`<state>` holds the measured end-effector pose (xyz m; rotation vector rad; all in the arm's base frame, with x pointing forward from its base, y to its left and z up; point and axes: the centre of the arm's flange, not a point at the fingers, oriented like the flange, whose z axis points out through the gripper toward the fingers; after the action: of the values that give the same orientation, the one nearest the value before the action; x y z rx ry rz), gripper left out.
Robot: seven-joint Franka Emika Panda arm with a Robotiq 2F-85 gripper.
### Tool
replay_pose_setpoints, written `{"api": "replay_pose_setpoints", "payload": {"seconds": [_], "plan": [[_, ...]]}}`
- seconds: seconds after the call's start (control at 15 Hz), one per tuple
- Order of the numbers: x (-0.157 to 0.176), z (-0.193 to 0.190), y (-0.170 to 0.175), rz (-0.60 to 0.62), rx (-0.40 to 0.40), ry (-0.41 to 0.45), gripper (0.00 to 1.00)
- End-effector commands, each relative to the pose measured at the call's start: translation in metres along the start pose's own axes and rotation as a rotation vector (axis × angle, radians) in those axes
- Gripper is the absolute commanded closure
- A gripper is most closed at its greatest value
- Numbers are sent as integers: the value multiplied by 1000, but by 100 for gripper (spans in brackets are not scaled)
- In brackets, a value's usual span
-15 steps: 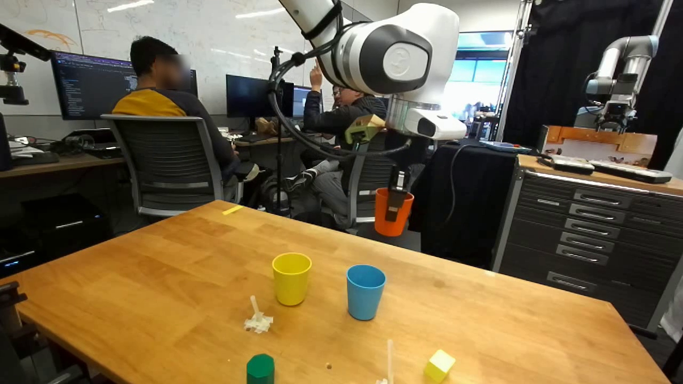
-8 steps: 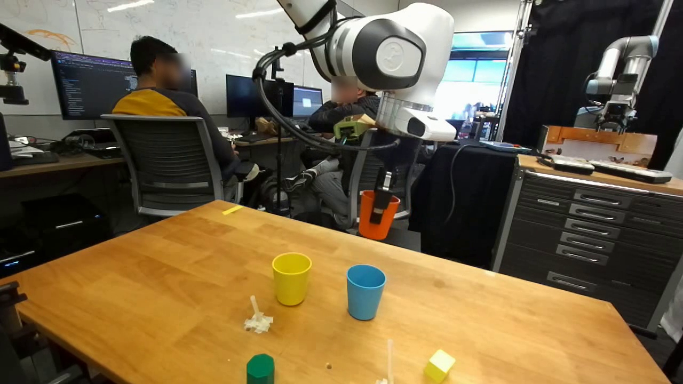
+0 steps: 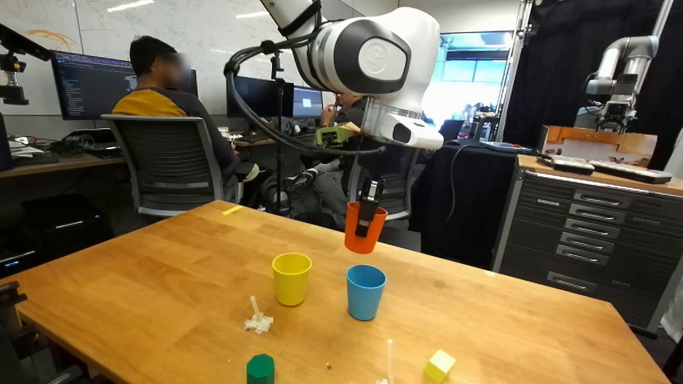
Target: Stack the cups together
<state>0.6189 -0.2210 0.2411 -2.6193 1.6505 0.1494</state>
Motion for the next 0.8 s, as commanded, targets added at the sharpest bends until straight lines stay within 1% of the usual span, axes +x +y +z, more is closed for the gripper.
{"api": "replay_pose_setpoints", "payload": {"seconds": [0.0, 0.13, 0.27, 0.73], "plan": [[-9, -10, 30, 26, -12, 83, 94], [-3, -7, 39, 36, -16, 105, 94], [2, 3, 44, 28, -25, 108, 94], [0, 32, 54, 21, -57, 92, 94]]}}
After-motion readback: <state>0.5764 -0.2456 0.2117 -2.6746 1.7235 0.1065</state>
